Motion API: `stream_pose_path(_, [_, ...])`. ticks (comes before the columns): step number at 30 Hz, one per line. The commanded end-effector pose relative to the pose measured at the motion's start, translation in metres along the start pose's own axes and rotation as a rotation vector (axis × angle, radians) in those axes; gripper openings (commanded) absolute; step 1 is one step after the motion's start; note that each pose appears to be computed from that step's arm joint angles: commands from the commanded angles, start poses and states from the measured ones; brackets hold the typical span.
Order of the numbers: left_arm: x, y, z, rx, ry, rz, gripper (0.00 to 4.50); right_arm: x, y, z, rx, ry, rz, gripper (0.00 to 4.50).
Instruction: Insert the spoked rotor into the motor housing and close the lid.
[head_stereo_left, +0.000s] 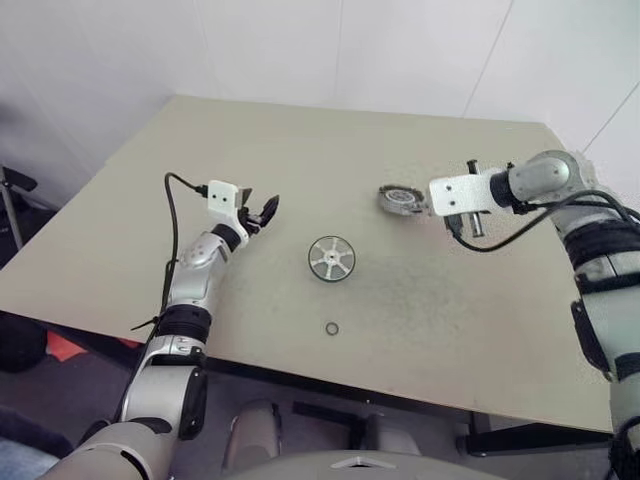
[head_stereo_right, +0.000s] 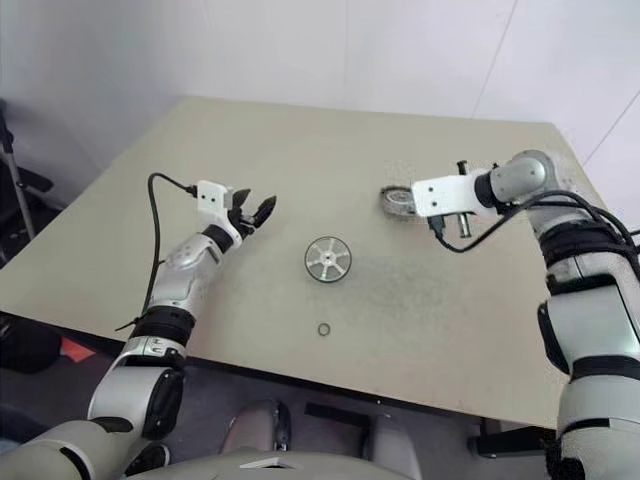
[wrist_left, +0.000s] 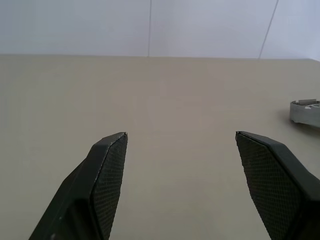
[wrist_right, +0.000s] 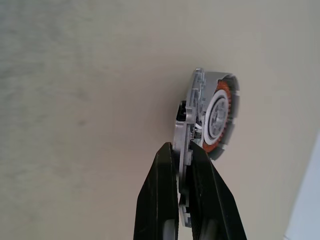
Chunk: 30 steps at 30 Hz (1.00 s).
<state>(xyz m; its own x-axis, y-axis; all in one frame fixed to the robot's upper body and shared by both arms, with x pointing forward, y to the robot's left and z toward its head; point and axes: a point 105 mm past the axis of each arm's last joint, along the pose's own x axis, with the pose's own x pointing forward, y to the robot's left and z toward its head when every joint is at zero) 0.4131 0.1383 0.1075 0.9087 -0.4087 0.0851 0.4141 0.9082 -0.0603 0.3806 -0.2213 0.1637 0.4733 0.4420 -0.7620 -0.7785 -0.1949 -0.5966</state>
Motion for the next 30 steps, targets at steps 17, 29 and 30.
stream_pose_path(17, [0.006, -0.006, 0.007, 0.017, -0.022, -0.035, 3.69, -0.035, 0.067, 0.052, -0.015, -0.127, 0.203, 0.05])
stream_pose_path(29, [0.005, -0.008, 0.001, 0.006, -0.013, -0.035, 3.69, -0.062, 0.066, 0.045, -0.054, -0.055, 0.223, 0.05])
stream_pose_path(30, [0.005, -0.008, 0.001, 0.006, -0.012, -0.035, 3.69, -0.063, 0.067, 0.043, -0.054, -0.048, 0.225, 0.05])
